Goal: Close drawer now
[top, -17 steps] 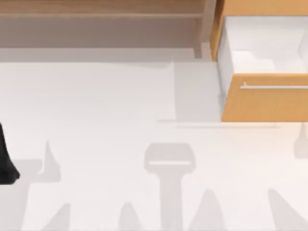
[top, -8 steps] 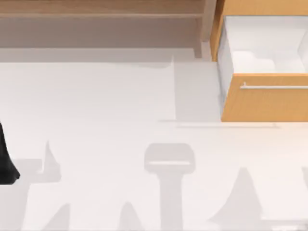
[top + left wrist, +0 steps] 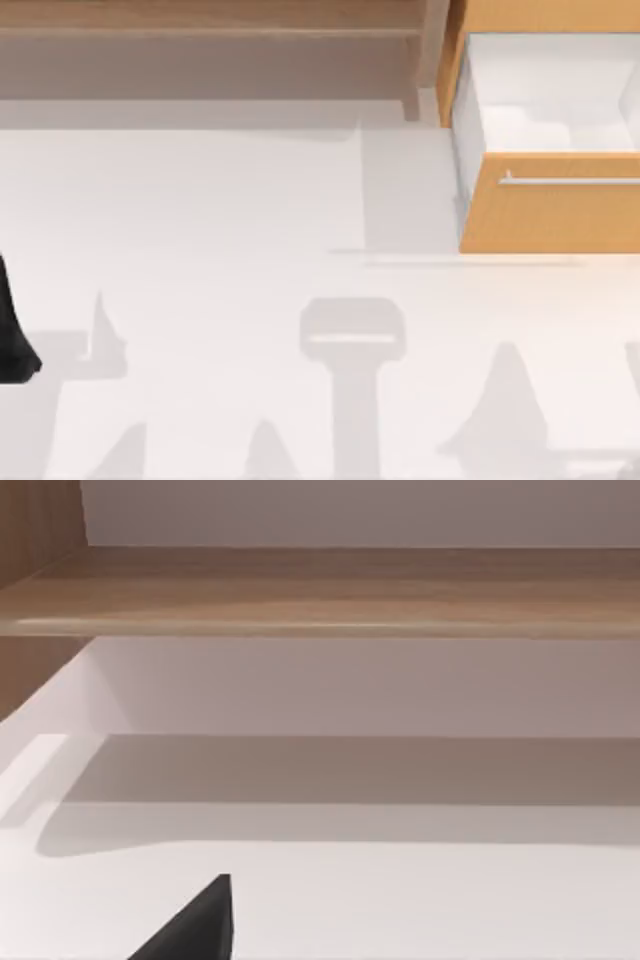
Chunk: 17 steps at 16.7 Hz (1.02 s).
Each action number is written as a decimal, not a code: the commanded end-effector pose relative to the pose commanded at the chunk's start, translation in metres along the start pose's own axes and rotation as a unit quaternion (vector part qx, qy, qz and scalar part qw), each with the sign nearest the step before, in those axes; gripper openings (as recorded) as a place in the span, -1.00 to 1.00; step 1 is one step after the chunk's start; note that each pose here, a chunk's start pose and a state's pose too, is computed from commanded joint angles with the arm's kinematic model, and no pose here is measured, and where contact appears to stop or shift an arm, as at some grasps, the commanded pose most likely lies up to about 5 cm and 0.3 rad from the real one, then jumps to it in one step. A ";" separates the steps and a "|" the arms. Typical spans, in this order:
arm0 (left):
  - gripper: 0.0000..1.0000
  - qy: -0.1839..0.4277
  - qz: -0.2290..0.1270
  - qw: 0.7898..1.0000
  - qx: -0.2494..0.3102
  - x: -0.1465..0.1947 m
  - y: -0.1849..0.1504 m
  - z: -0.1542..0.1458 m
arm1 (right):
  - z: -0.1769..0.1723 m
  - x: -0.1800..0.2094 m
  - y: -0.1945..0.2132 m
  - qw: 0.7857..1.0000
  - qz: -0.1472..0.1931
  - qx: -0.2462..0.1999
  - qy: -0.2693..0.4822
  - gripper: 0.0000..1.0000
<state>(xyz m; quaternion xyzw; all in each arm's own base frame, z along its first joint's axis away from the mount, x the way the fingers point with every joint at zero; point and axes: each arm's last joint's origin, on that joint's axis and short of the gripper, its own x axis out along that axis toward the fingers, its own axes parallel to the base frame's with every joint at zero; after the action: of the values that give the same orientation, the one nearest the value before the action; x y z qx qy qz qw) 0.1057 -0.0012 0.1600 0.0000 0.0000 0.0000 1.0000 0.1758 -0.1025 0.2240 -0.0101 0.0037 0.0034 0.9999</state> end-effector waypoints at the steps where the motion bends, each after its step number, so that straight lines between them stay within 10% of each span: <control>1: 1.00 0.000 0.000 1.000 0.000 0.000 0.000 0.000 | -0.005 0.004 0.003 1.000 0.003 -0.011 0.003 1.00; 9: 1.00 0.000 0.000 1.000 0.000 0.000 0.000 0.000 | -0.061 0.042 0.060 0.971 0.033 -0.237 0.017 1.00; 17: 1.00 0.000 0.000 1.000 0.000 0.000 0.000 0.000 | -0.102 0.057 0.135 0.835 0.015 -0.550 -0.008 1.00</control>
<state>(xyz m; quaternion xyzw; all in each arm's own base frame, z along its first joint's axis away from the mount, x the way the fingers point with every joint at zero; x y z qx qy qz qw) 0.1057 -0.0012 0.1600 0.0000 0.0000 0.0000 1.0000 0.2309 0.0304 0.1186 -0.5579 -0.0070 0.0198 0.8296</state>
